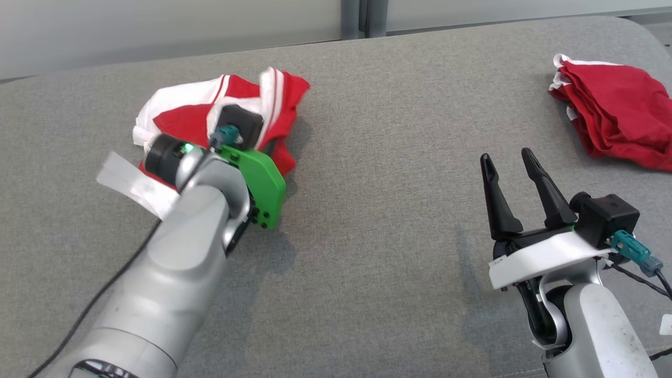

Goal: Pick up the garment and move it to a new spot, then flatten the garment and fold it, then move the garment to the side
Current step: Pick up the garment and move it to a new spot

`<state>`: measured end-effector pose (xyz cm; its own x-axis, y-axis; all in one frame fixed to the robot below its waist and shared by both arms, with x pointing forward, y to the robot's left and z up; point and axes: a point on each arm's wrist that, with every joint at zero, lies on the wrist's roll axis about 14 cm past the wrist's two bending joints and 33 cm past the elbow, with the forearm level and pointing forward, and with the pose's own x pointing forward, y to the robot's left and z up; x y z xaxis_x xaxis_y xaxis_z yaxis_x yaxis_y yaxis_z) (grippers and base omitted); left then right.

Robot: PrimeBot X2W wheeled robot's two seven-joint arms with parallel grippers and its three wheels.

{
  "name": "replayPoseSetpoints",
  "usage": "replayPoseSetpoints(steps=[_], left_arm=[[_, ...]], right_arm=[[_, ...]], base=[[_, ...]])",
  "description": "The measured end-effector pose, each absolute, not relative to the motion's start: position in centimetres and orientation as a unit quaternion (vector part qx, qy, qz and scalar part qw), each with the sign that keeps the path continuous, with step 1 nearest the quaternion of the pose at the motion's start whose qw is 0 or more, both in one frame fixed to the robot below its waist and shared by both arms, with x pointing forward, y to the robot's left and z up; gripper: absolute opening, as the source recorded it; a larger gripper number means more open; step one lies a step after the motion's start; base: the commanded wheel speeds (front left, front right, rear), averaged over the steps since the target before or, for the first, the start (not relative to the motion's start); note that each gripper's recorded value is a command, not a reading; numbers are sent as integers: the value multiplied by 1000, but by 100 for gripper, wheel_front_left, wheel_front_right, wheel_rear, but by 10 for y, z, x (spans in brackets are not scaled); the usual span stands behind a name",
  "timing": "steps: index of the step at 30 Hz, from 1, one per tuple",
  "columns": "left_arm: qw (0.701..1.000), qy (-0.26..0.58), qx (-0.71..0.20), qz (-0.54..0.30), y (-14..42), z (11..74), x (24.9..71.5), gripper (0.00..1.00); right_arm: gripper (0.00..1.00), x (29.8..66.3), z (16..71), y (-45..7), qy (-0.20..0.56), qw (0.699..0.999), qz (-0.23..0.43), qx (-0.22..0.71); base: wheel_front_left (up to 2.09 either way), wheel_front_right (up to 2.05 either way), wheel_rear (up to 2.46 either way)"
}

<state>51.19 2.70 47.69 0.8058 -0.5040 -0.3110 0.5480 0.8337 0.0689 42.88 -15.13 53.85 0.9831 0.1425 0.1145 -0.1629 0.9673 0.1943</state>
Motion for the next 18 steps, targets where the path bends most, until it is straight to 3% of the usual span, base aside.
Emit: replayPoseSetpoints(steps=[6, 8, 9, 10, 11, 12, 13, 18], left_arm=[[931, 173, 59, -315, -2, 437, 472, 2], [929, 185, 49, -317, -5, 427, 461, 25], [928, 187, 46, -318, -6, 423, 456, 25], [927, 187, 40, -323, -9, 423, 451, 43], [926, 185, 31, -327, -14, 423, 446, 75], [924, 184, 22, -333, -19, 424, 441, 96], [923, 185, 16, -337, -23, 423, 435, 100], [913, 193, -15, -359, -42, 422, 407, 100]], right_arm=[[100, 421, 537, -159, -47, 992, 65, 100], [100, 419, 538, -160, -48, 992, 65, 99], [100, 418, 539, -160, -48, 992, 65, 99], [100, 417, 540, -161, -49, 992, 65, 98], [100, 416, 541, -161, -50, 992, 65, 98], [100, 416, 542, -160, -50, 992, 65, 98], [100, 414, 543, -160, -52, 992, 65, 97], [100, 408, 545, -161, -51, 992, 65, 96]], base=[[0, 0, 0], [0, 0, 0], [0, 0, 0], [0, 0, 0], [0, 0, 0], [0, 0, 0], [0, 0, 0], [0, 0, 0]])
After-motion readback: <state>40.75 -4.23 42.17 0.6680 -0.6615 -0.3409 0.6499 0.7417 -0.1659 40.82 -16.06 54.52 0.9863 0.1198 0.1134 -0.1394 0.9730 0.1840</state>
